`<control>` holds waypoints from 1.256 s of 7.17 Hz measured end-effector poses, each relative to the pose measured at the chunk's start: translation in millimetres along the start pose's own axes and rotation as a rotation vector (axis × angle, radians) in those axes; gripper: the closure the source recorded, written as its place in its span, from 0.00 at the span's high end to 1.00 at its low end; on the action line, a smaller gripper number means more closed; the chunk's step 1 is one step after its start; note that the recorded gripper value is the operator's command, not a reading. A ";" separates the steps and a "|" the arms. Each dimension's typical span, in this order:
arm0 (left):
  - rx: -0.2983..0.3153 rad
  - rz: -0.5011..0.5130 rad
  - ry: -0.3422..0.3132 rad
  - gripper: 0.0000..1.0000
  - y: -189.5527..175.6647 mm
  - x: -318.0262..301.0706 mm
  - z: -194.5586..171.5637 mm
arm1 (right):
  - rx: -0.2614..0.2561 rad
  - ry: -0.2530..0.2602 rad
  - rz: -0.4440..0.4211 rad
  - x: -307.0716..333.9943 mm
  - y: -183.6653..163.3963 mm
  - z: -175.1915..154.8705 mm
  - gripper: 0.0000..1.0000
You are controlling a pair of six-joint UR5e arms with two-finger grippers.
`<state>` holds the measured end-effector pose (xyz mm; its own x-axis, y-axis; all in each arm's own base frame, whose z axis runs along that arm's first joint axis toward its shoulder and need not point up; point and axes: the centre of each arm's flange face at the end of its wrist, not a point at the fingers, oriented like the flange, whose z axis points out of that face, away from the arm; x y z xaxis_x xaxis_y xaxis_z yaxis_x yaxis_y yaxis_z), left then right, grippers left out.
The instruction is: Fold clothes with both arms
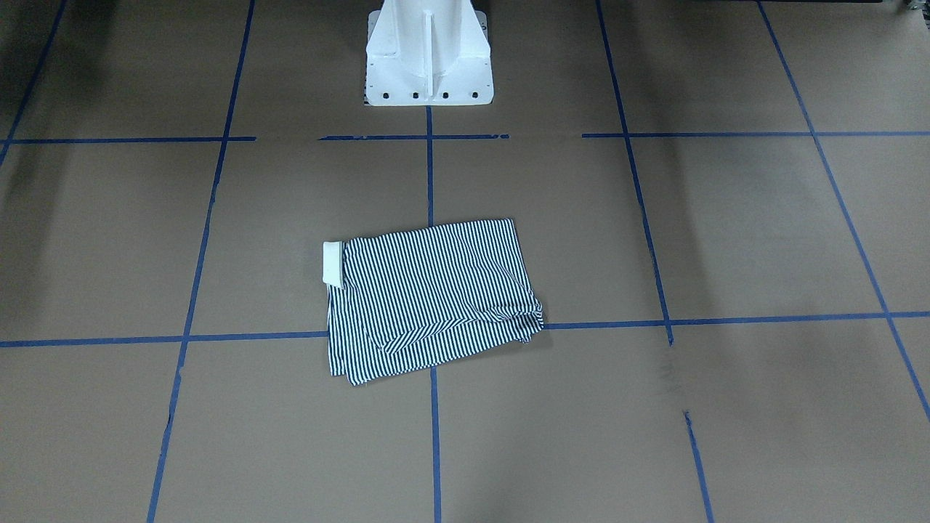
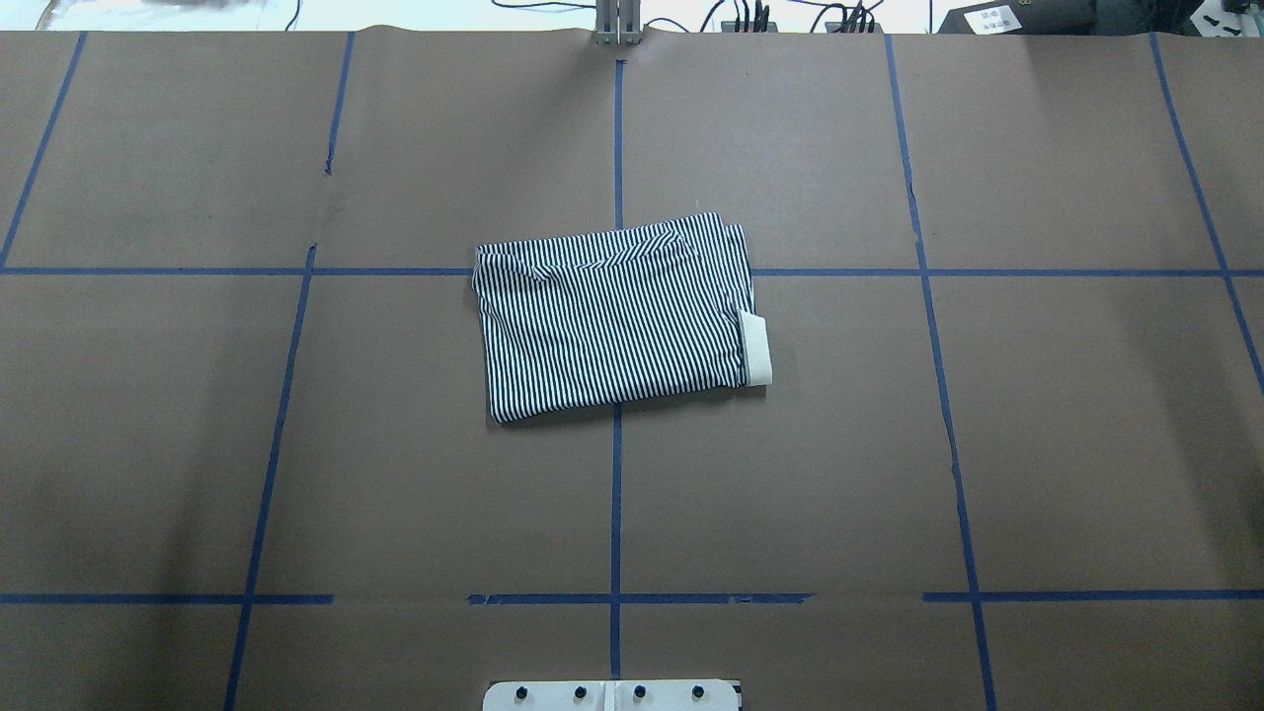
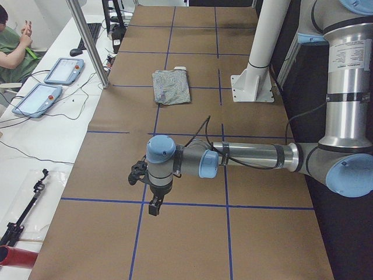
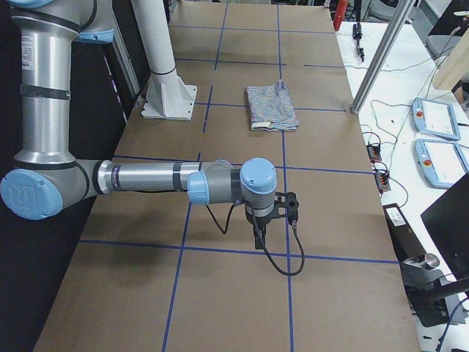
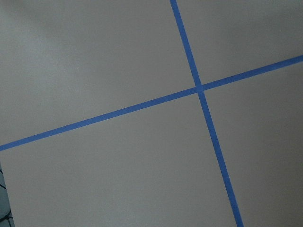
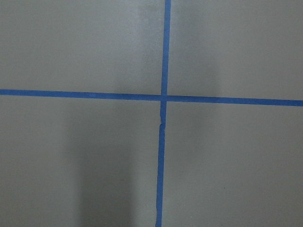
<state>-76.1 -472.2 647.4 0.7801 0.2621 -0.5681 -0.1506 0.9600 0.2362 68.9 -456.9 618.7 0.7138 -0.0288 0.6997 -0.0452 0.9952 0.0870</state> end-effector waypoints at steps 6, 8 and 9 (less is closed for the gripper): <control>-0.006 -0.279 0.037 1.00 4.2 -0.2 5.0 | -0.011 -0.002 0.010 2.6 1.0 5.8 1.00; -0.004 -0.276 0.036 1.00 3.9 0.2 5.0 | -0.013 -0.002 0.012 2.9 1.2 6.2 1.00; -0.003 -0.273 0.036 1.00 3.3 0.5 4.8 | -0.013 -0.002 0.012 3.0 1.2 6.2 1.00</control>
<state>-73.3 -469.4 651.6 0.7702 -0.0029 -0.6378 0.0603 0.9958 0.0684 66.7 -456.4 625.4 0.7117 -0.0172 0.7023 -0.0447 0.9966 0.0696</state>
